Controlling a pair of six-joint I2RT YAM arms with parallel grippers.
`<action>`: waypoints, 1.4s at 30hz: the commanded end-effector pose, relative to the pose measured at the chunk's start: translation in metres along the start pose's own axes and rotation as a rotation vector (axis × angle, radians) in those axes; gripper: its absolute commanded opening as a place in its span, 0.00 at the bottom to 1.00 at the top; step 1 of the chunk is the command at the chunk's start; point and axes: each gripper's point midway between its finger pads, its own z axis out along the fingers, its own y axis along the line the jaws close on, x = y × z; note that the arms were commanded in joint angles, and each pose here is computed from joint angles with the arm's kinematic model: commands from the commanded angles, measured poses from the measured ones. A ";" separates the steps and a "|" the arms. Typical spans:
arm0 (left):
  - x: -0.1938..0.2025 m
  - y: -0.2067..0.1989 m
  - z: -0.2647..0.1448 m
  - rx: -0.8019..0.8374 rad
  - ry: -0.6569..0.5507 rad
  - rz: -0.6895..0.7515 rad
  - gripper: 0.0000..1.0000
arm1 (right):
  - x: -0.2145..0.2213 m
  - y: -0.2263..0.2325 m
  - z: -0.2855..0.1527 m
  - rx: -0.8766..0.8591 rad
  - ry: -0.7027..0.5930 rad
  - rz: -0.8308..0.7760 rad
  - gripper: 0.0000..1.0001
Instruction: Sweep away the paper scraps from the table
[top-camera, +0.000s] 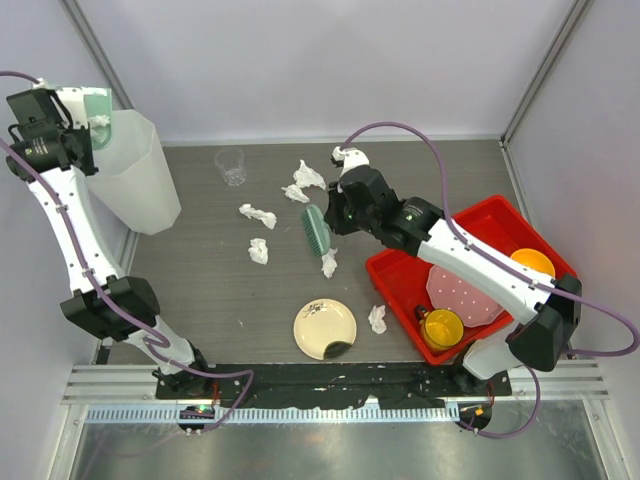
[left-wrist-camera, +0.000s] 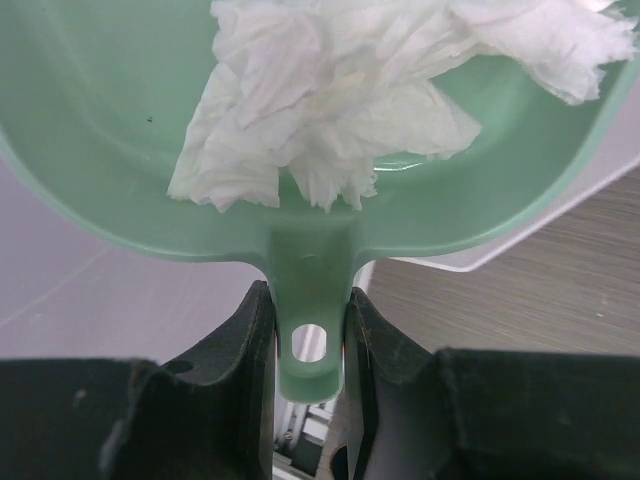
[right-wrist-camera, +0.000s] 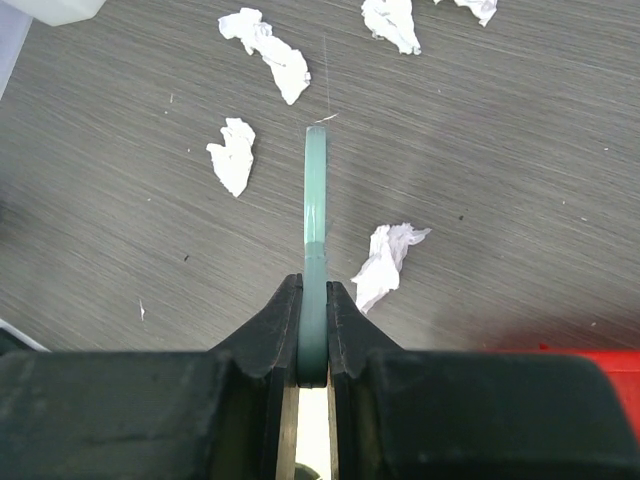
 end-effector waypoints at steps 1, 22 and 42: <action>-0.022 0.048 -0.015 -0.230 -0.057 0.068 0.00 | -0.018 0.008 -0.016 -0.054 -0.067 0.012 0.01; -0.040 0.085 -0.018 -0.856 0.093 0.683 0.00 | -0.014 0.011 -0.023 -0.093 -0.069 0.002 0.01; -0.073 0.082 -0.043 -1.179 -0.019 1.077 0.00 | -0.016 0.010 -0.033 -0.103 -0.089 0.001 0.01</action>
